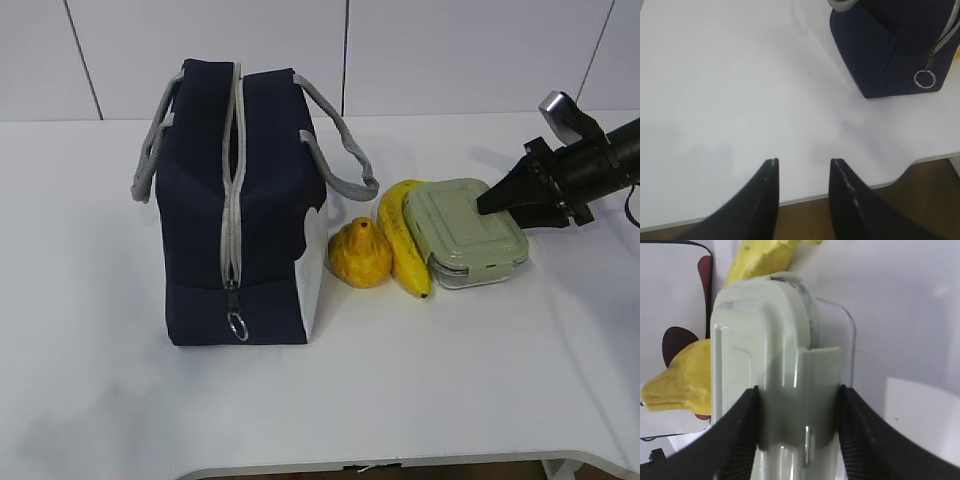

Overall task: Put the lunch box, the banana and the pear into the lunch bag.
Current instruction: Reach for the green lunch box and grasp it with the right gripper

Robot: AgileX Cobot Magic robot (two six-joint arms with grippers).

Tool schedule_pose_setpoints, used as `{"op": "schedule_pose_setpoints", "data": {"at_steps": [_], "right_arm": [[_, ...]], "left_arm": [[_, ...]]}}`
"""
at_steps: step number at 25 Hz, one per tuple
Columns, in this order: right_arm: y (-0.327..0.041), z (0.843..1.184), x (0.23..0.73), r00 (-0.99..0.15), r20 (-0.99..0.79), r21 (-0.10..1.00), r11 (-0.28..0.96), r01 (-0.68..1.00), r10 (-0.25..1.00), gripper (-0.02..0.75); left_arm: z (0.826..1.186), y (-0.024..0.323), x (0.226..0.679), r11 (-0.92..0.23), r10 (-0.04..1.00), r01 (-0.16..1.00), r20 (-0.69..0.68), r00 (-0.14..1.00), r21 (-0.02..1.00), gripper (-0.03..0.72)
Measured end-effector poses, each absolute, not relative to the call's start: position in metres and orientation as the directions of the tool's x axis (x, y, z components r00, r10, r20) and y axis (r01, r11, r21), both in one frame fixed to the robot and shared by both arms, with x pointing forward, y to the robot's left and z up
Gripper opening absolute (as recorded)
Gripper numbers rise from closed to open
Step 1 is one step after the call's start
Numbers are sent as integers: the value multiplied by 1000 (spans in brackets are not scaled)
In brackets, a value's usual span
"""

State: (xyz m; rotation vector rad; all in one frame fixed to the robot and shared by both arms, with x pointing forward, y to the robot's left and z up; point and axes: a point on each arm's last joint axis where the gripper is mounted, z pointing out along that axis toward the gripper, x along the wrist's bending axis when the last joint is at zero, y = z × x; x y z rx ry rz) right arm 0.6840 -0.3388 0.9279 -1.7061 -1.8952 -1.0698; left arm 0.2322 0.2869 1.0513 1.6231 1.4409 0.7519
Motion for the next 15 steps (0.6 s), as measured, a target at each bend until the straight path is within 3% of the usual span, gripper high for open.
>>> {"op": "schedule_pose_setpoints", "data": {"at_steps": [15], "right_arm": [[-340, 942, 682, -191, 678, 292, -21, 956, 710, 372]], "left_arm": [[1051, 287, 232, -9, 982, 493, -84, 167, 870, 239]]}}
